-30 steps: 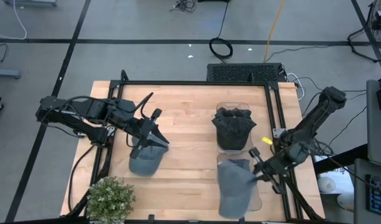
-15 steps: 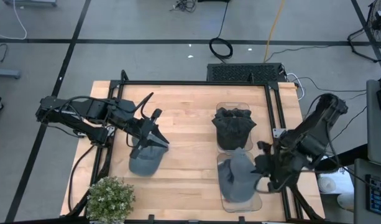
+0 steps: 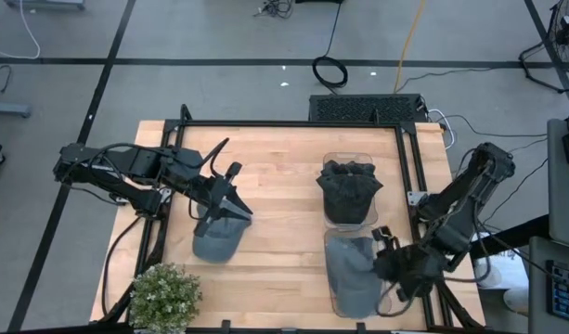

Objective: Pick & Place hat
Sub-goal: Put the top blue cap into the bottom transparent bin

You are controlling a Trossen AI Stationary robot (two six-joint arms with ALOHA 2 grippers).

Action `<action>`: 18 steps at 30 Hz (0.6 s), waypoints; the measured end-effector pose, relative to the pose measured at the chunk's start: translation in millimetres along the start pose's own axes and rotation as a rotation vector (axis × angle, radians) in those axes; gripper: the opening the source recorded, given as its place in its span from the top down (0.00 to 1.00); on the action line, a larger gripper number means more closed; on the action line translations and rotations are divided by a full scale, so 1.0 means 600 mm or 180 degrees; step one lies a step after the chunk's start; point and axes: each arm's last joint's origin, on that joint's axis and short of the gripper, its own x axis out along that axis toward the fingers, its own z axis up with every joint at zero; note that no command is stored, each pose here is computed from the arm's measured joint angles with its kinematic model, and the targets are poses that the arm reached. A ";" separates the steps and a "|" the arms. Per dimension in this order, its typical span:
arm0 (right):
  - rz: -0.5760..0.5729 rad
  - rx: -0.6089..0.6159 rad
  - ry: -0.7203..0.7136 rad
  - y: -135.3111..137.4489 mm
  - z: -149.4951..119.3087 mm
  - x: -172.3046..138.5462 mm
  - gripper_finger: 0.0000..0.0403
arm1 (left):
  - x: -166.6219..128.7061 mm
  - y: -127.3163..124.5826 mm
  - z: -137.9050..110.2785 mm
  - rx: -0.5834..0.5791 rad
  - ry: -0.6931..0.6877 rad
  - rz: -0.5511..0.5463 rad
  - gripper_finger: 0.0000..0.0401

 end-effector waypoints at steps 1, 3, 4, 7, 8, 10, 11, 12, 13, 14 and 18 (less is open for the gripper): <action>-0.0116 0.0101 0.0086 -0.003 -0.011 0.008 1.00 | 0.000 0.000 0.000 0.0001 -0.0001 -0.0001 0.80; -0.0318 0.0219 0.0170 -0.007 -0.030 0.024 1.00 | 0.000 0.000 0.000 0.0000 -0.0001 -0.0001 0.80; -0.0395 0.0223 0.0183 -0.008 -0.037 0.032 1.00 | 0.000 0.000 0.000 0.0000 -0.0001 -0.0001 0.80; -0.0506 0.0246 0.0203 -0.013 -0.057 0.058 1.00 | 0.000 0.000 0.000 0.0001 -0.0001 -0.0001 0.80; -0.0538 0.0256 0.0184 -0.014 -0.063 0.067 1.00 | 0.000 0.000 0.000 0.0000 0.0000 -0.0001 0.80; -0.0565 0.0246 0.0129 -0.015 -0.071 0.081 1.00 | 0.000 0.000 0.000 0.0001 0.0000 -0.0001 0.80; -0.0602 0.0240 0.0095 -0.016 -0.074 0.086 1.00 | 0.000 0.000 0.000 0.0000 0.0000 0.0000 0.80; -0.0642 0.0256 0.0083 -0.017 -0.079 0.090 1.00 | 0.000 0.000 0.000 0.0000 0.0000 -0.0001 0.80; -0.0688 0.0304 0.0090 -0.019 -0.082 0.093 1.00 | 0.000 0.000 0.000 0.0000 -0.0001 0.0001 0.80; -0.0718 0.0356 0.0109 -0.021 -0.085 0.094 1.00 | 0.000 0.000 0.000 0.0000 0.0000 -0.0001 0.80; -0.0744 0.0618 0.0080 -0.026 -0.083 0.096 0.95 | 0.000 0.000 0.000 0.0000 0.0000 -0.0001 0.80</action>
